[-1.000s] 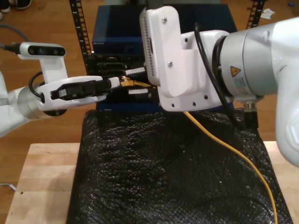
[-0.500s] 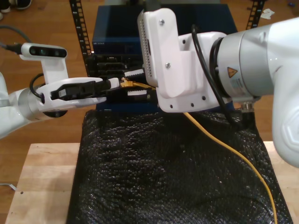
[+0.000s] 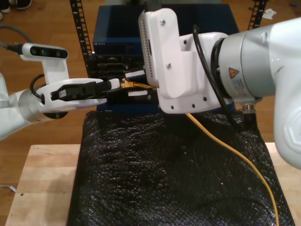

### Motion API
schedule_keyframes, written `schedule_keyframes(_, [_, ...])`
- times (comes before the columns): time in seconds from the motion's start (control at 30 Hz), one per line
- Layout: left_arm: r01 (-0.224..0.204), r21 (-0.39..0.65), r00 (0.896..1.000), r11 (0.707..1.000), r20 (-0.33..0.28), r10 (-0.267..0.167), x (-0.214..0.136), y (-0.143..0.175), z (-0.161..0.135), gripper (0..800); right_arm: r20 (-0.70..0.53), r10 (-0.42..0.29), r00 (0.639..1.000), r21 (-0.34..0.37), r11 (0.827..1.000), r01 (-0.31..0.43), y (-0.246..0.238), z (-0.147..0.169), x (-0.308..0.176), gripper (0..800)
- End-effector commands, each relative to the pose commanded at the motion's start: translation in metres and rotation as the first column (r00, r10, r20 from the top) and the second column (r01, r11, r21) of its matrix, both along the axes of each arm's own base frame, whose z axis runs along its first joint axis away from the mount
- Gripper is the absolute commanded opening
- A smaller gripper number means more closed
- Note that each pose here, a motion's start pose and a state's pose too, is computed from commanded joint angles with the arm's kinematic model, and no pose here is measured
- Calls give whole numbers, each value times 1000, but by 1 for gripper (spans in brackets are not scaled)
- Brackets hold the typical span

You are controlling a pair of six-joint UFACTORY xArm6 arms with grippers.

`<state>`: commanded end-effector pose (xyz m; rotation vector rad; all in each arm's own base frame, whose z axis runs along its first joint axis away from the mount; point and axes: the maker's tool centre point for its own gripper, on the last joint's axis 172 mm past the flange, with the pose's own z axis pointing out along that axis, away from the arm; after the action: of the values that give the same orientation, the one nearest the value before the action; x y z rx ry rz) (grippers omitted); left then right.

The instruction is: Grab the cable and plug it in

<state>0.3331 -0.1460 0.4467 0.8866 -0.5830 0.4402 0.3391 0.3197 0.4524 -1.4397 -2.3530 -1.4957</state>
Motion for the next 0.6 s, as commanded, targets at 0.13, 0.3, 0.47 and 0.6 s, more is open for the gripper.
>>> schedule_keyframes(0.13, [0, 0, 1000, 1000, -1, 0, 0, 0, 0, 25, 0, 0, 1000, 0, 1000, 0, 0, 0, 0, 212])
schedule_keyframes(0.3, [1, -2, 1000, 1000, -1, -1, 0, 0, 0, 29, 2, 18, 1000, 0, 1000, -18, 6, 1, -5, 212])
schedule_keyframes(0.47, [6, -7, 1000, 1000, 0, -6, -2, 1, 1, 29, 5, 18, 1000, 4, 1000, -18, 6, 3, -6, 216])
schedule_keyframes(0.6, [11, -11, 1000, 1000, 3, -11, -3, 1, 3, 30, 9, 20, 1000, 7, 1000, -20, 7, 6, -6, 221])
